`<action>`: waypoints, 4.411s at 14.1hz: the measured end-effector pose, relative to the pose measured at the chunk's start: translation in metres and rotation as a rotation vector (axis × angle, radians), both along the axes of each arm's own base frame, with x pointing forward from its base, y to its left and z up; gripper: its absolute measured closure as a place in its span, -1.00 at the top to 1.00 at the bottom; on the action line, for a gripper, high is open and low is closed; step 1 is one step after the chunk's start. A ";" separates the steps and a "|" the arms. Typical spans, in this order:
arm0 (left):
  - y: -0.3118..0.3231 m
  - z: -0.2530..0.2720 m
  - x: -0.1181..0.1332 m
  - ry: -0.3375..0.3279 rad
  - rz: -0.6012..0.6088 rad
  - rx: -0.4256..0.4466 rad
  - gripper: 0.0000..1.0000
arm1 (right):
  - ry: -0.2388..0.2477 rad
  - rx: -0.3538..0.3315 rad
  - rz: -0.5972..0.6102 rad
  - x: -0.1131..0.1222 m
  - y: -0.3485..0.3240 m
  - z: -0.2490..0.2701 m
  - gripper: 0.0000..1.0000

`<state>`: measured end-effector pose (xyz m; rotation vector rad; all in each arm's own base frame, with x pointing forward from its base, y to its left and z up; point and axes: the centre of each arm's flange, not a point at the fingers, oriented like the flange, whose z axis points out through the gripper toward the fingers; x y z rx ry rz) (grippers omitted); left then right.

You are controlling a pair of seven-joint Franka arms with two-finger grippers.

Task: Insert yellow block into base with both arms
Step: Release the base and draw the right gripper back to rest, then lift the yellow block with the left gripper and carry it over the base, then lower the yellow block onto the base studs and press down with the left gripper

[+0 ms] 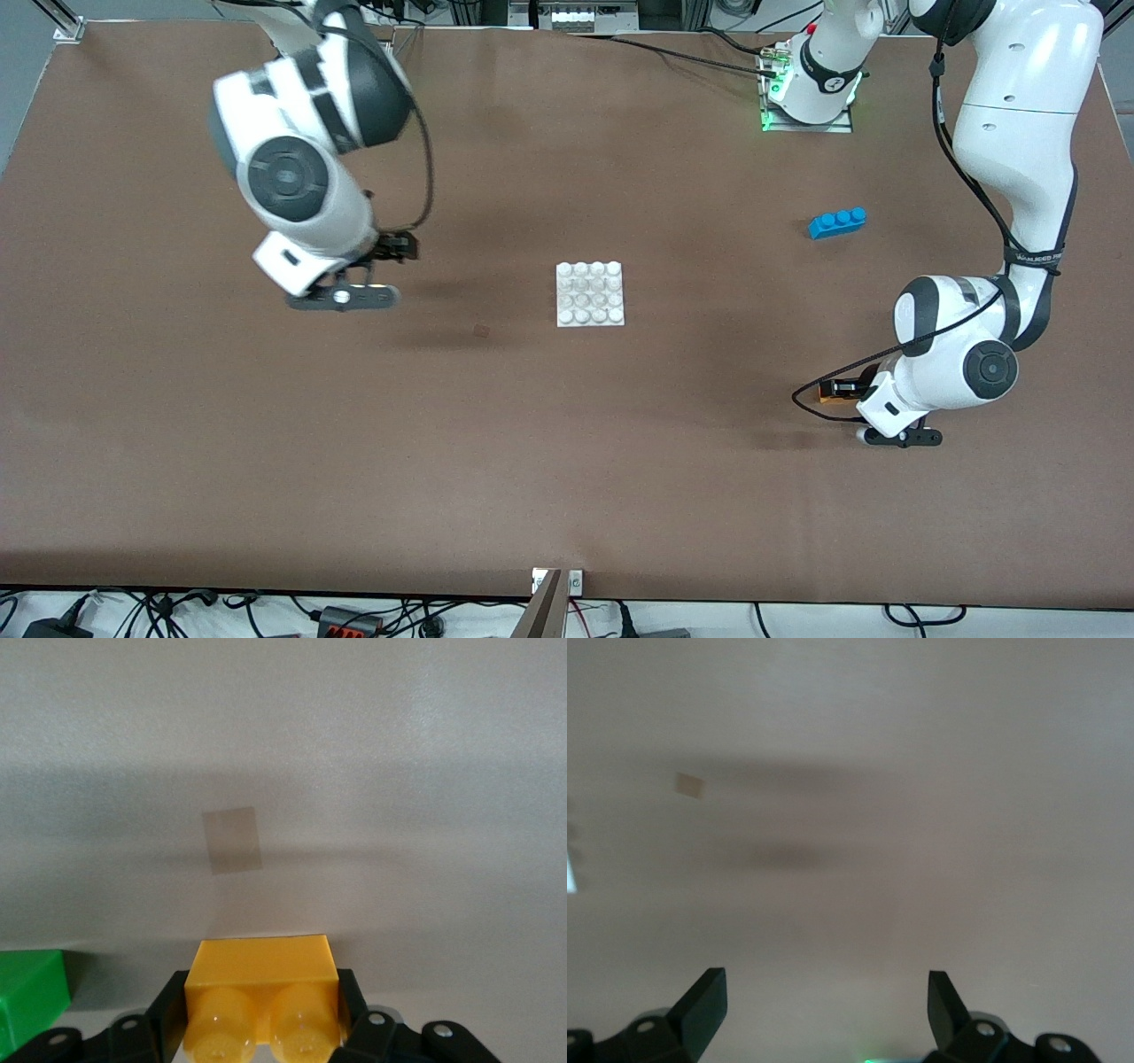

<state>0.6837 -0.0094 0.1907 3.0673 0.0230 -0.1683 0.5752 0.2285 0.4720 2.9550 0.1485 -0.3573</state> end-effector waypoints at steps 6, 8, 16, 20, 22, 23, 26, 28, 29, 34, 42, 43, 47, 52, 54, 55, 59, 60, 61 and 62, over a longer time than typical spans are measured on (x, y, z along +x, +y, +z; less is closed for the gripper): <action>-0.001 0.000 0.000 -0.001 -0.002 -0.001 0.38 | 0.030 0.093 0.022 0.003 -0.177 0.072 1.00; -0.004 0.001 0.001 -0.001 -0.005 -0.002 0.38 | 0.018 0.145 -0.011 0.001 -0.227 0.082 1.00; -0.035 0.027 0.000 0.041 -0.007 -0.022 0.38 | -0.158 0.188 -0.032 -0.048 -0.265 0.156 1.00; -0.075 0.068 -0.001 0.087 -0.018 -0.046 0.38 | -0.134 0.186 -0.049 -0.046 -0.260 0.145 1.00; -0.107 0.083 -0.003 0.111 0.006 -0.053 0.38 | -0.137 0.180 -0.081 -0.046 -0.260 0.145 1.00; -0.126 0.088 -0.007 0.120 0.012 -0.052 0.38 | -0.138 0.178 -0.095 -0.046 -0.260 0.145 1.00; -0.184 0.091 -0.021 0.131 0.006 -0.039 0.38 | -0.139 0.176 -0.103 -0.046 -0.259 0.145 1.00; -0.214 0.091 -0.030 0.136 0.006 -0.032 0.38 | -0.139 0.176 -0.102 -0.046 -0.258 0.145 1.00; -0.225 0.092 -0.034 0.138 0.002 -0.033 0.38 | -0.139 0.176 -0.102 -0.046 -0.258 0.145 1.00; -0.278 0.090 -0.049 0.118 0.036 -0.052 0.38 | -0.139 0.176 -0.096 -0.046 -0.254 0.145 1.00; -0.392 0.076 -0.100 0.086 0.038 -0.135 0.38 | -0.139 0.177 -0.083 -0.046 -0.247 0.146 1.00; -0.406 0.073 -0.113 0.084 0.015 -0.142 0.38 | -0.139 0.177 -0.083 -0.046 -0.247 0.146 1.00; -0.432 0.067 -0.154 0.084 -0.089 -0.120 0.38 | -0.139 0.177 -0.082 -0.046 -0.246 0.146 1.00; -0.432 0.064 -0.169 0.090 -0.128 -0.101 0.38 | -0.139 0.177 -0.081 -0.046 -0.245 0.146 1.00; -0.433 0.061 -0.173 0.095 -0.124 -0.094 0.38 | -0.139 0.177 -0.074 -0.046 -0.242 0.146 1.00; -0.433 0.060 -0.174 0.092 -0.127 -0.090 0.38 | -0.138 0.177 -0.071 -0.046 -0.240 0.146 1.00; -0.442 0.052 -0.187 0.088 -0.132 -0.051 0.38 | -0.138 0.178 -0.068 -0.046 -0.239 0.146 1.00; -0.446 0.048 -0.191 0.076 -0.119 -0.024 0.38 | -0.138 0.178 -0.068 -0.046 -0.239 0.146 1.00; -0.449 0.043 -0.194 0.067 -0.104 -0.004 0.38 | -0.138 0.178 -0.068 -0.046 -0.239 0.146 1.00; -0.451 0.038 -0.196 0.064 -0.091 0.004 0.38 | -0.138 0.178 -0.068 -0.046 -0.239 0.146 1.00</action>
